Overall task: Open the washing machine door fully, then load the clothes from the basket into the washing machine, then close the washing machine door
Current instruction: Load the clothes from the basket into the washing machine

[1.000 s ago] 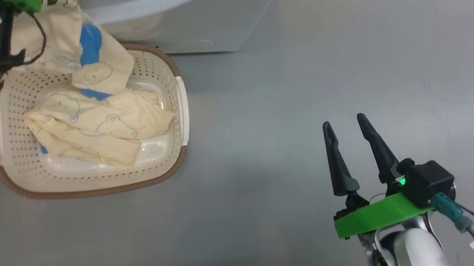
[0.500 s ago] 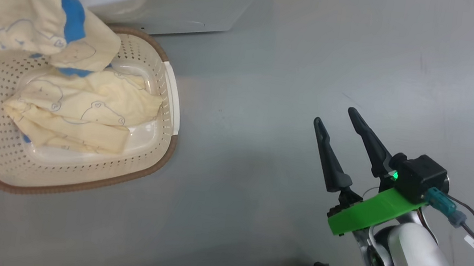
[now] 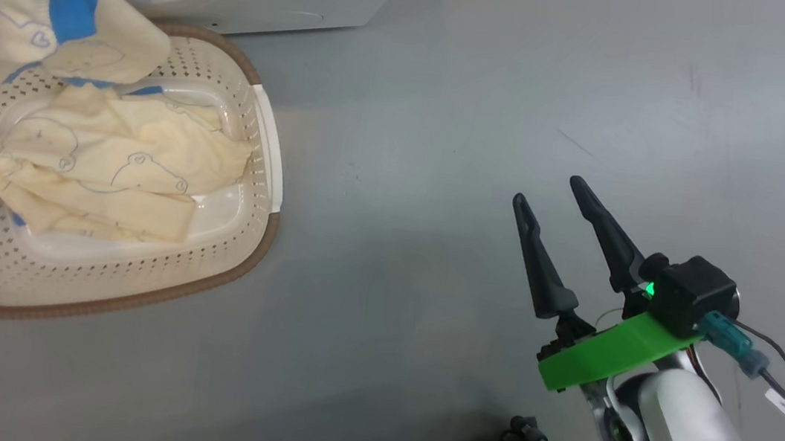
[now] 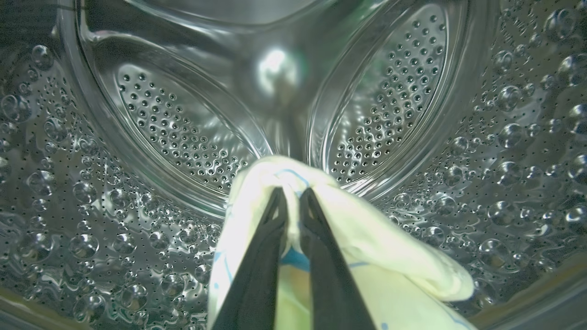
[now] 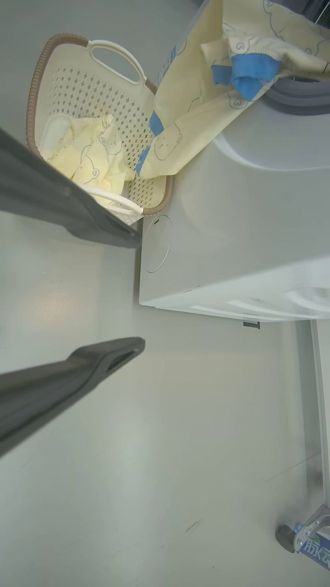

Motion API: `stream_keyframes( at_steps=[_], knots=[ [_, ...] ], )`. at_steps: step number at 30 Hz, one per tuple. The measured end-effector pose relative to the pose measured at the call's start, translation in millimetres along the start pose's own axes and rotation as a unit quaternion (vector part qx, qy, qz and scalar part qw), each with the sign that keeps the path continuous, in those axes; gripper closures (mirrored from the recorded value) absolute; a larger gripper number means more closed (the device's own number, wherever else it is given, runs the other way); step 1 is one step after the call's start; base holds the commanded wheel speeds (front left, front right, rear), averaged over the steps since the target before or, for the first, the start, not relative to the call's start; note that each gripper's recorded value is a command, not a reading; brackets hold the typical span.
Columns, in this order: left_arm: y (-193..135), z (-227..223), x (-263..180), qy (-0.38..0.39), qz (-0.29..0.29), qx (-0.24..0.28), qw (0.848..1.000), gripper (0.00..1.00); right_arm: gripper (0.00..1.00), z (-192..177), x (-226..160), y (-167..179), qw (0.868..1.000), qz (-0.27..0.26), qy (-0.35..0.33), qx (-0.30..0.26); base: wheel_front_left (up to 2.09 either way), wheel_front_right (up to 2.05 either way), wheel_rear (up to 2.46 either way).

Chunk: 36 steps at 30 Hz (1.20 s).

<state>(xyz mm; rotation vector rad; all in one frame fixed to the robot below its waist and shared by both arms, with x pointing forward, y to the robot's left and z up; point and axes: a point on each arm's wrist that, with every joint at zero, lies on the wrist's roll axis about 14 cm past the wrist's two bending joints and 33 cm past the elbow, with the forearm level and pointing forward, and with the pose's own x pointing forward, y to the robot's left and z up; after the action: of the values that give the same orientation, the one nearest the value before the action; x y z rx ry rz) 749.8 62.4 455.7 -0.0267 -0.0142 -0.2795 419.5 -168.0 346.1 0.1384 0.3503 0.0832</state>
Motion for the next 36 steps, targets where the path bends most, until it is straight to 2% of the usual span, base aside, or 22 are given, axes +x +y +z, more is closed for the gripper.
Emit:
stream_keyframes(
  at_steps=[6,12,19,25,34,35,36],
  knots=[
    [2.2,-5.9,6.7,0.01,0.002,0.017,1.0,1.0,0.0,-2.3,-2.4,-2.8,1.0,-0.004,0.004,-0.002,0.0,0.0,0.0],
    [5.3,1.5,16.1,-0.007,0.012,0.001,1.0,1.0,0.0,-6.1,-2.1,-5.6,1.0,-0.008,0.01,-0.002,0.0,0.0,0.0],
    [12.0,35.3,23.7,-0.082,0.032,-0.004,0.996,1.0,0.0,-13.7,0.8,-7.0,1.0,-0.01,0.019,-0.002,0.0,0.0,0.0],
    [13.3,-9.4,13.9,-0.02,0.031,0.009,0.999,1.0,0.0,-10.1,2.8,-6.8,1.0,-0.008,0.014,-0.004,0.0,0.0,0.0],
    [6.3,-40.6,8.2,0.072,0.016,0.039,0.997,1.0,0.0,-3.8,1.0,-6.3,1.0,-0.008,0.006,-0.004,0.0,0.0,0.0],
    [6.1,-42.6,8.2,0.081,0.015,0.04,0.996,0.97,0.0,-3.4,0.9,-6.1,1.0,-0.007,0.006,-0.004,0.0,0.0,0.0],
    [5.9,-42.3,8.6,0.083,0.015,0.04,0.996,0.84,0.0,-3.3,0.9,-6.1,1.0,-0.007,0.005,-0.004,0.0,0.0,0.0]
  ],
)
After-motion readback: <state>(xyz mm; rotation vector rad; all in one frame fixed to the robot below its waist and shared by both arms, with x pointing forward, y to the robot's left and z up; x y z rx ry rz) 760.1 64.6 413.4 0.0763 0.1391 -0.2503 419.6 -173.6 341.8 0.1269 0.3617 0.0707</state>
